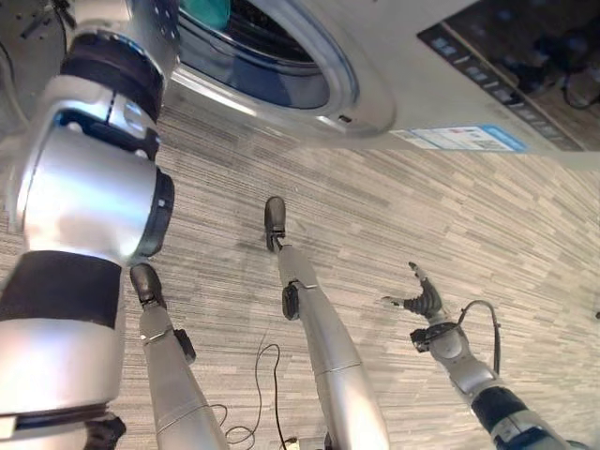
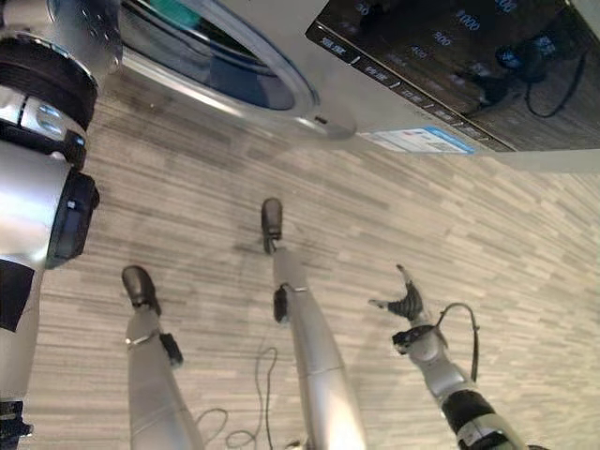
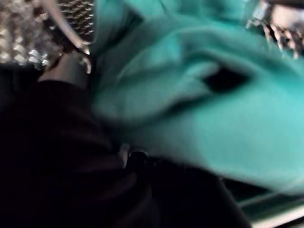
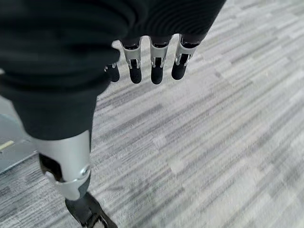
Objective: Grab the laundry basket,head to the washer,open it,put in the laundry and shut it.
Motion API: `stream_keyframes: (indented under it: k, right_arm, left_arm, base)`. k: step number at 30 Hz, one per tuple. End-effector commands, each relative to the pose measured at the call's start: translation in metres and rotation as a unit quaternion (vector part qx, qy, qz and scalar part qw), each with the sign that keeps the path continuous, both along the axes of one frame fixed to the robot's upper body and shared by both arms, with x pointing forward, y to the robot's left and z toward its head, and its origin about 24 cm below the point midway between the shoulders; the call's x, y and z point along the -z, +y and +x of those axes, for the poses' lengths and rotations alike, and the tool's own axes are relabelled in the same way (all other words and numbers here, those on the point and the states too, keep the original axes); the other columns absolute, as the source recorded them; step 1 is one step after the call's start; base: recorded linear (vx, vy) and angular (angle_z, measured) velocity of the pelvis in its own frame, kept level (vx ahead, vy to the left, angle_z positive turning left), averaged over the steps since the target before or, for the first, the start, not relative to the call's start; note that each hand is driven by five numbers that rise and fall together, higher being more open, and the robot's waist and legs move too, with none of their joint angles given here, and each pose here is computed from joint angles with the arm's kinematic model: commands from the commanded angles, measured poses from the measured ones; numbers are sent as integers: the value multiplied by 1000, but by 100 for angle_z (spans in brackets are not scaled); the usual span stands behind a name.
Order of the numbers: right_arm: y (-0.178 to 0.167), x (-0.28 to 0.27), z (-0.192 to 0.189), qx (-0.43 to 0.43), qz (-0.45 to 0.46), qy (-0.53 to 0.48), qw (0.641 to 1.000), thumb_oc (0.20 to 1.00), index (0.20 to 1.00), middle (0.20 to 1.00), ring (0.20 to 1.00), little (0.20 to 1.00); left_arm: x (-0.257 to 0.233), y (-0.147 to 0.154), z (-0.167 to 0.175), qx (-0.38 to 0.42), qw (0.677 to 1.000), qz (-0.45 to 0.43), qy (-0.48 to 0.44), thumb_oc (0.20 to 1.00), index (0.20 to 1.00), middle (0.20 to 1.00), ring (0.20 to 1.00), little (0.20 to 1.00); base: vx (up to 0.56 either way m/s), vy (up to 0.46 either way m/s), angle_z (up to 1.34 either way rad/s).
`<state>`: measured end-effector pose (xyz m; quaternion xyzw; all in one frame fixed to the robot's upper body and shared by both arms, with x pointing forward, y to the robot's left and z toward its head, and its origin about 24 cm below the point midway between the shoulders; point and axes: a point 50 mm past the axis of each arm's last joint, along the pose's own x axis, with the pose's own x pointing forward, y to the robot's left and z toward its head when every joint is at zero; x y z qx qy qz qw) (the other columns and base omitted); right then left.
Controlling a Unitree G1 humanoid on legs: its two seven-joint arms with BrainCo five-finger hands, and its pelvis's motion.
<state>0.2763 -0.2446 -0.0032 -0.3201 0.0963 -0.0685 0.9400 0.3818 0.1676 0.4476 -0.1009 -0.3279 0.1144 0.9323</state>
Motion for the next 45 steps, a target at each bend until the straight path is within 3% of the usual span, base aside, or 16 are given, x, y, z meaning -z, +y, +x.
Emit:
stream_keyframes:
  k: [1, 6, 7, 9, 12, 14, 15, 19, 23, 26, 29, 30, 33, 35, 40, 45]
  right_arm:
    - [-22, 7, -16, 25, -23, 27, 999, 1000, 1000, 1000, 1000, 1000]
    - [-15, 10, -15, 3, -27, 34, 999, 1000, 1000, 1000, 1000, 1000]
    - [-12, 7, -12, -11, -30, 32, 999, 1000, 1000, 1000, 1000, 1000]
    - [-10, 6, -10, -17, -30, 30, 999, 1000, 1000, 1000, 1000, 1000]
    - [-9, 5, -9, -26, -38, 36, 998, 1000, 1000, 1000, 1000, 1000]
    - [-10, 10, -12, -28, -48, 44, 997, 1000, 1000, 1000, 1000, 1000]
    - [-12, 9, -11, -30, -59, 41, 997, 1000, 1000, 1000, 1000, 1000]
    - [-12, 12, -13, -12, -41, 36, 998, 1000, 1000, 1000, 1000, 1000]
    - [-8, 13, -16, -16, -30, 27, 999, 1000, 1000, 1000, 1000, 1000]
    - [-7, 25, -20, -1, -26, 47, 999, 1000, 1000, 1000, 1000, 1000]
    - [-4, 47, -24, 25, -26, 98, 995, 1000, 1000, 1000, 1000, 1000]
    - [-8, 59, -32, 41, -28, 134, 990, 1000, 1000, 1000, 1000, 1000]
    - [-28, 80, -60, 71, -44, 210, 974, 1000, 1000, 1000, 1000, 1000]
    - [-34, 97, -82, 80, -56, 277, 956, 1000, 1000, 1000, 1000, 1000]
    - [-43, 112, -110, 107, -47, 334, 935, 1000, 1000, 1000, 1000, 1000]
    - [-63, 122, -150, 190, -15, 374, 908, 1000, 1000, 1000, 1000, 1000]
  left_arm:
    - [-41, 3, -26, -42, 993, 84, -69, 1000, 1000, 1000, 1000, 1000]
    - [4, 0, 2, -118, 962, 247, 26, 1000, 1000, 1000, 1000, 1000]
    - [21, 0, 11, -161, 922, 344, 71, 1000, 1000, 1000, 1000, 1000]
    - [26, 0, 14, -181, 901, 385, 89, 1000, 1000, 1000, 1000, 1000]
    - [33, -9, 18, -279, 779, 549, 117, 1000, 1000, 1000, 1000, 1000]
    - [26, -31, 15, -319, 719, 613, 76, 1000, 1000, 1000, 1000, 1000]
    - [23, -66, 10, -339, 646, 684, 3, 1000, 1000, 1000, 1000, 1000]
    - [53, -115, 5, -302, 600, 732, -110, 1000, 1000, 1000, 1000, 1000]
    - [96, -113, 1, -288, 556, 759, -181, 1000, 1000, 1000, 1000, 1000]
    - [129, -93, 5, -263, 558, 771, -158, 1000, 1000, 1000, 1000, 1000]
    - [196, -58, 8, -197, 598, 774, -72, 1000, 1000, 1000, 1000, 1000]
    - [253, -38, -1, -129, 627, 768, -6, 1000, 1000, 1000, 1000, 1000]
    - [340, -15, -27, -23, 663, 736, 135, 1000, 1000, 1000, 1000, 1000]
    - [420, 7, -67, 48, 692, 660, 288, 1000, 1000, 1000, 1000, 1000]
    - [496, 24, -111, 72, 669, 592, 443, 1000, 1000, 1000, 1000, 1000]
    - [553, 42, -166, 75, 610, 535, 580, 1000, 1000, 1000, 1000, 1000]
  base:
    - [0, 0, 0]
    - [-16, -16, 5]
    - [-20, -21, 7]
    - [-19, -14, 7]
    - [-22, -16, 7]
    - [0, 0, 0]
    - [0, 0, 0]
    - [-2, -18, 1]
    - [2, -6, 2]
    - [10, 8, 10]
    - [6, 19, 13]
    - [-100, 59, 6]
    - [17, 84, 0]
    - [-31, 109, -14]
    - [106, 51, -19]
    - [154, 82, -4]
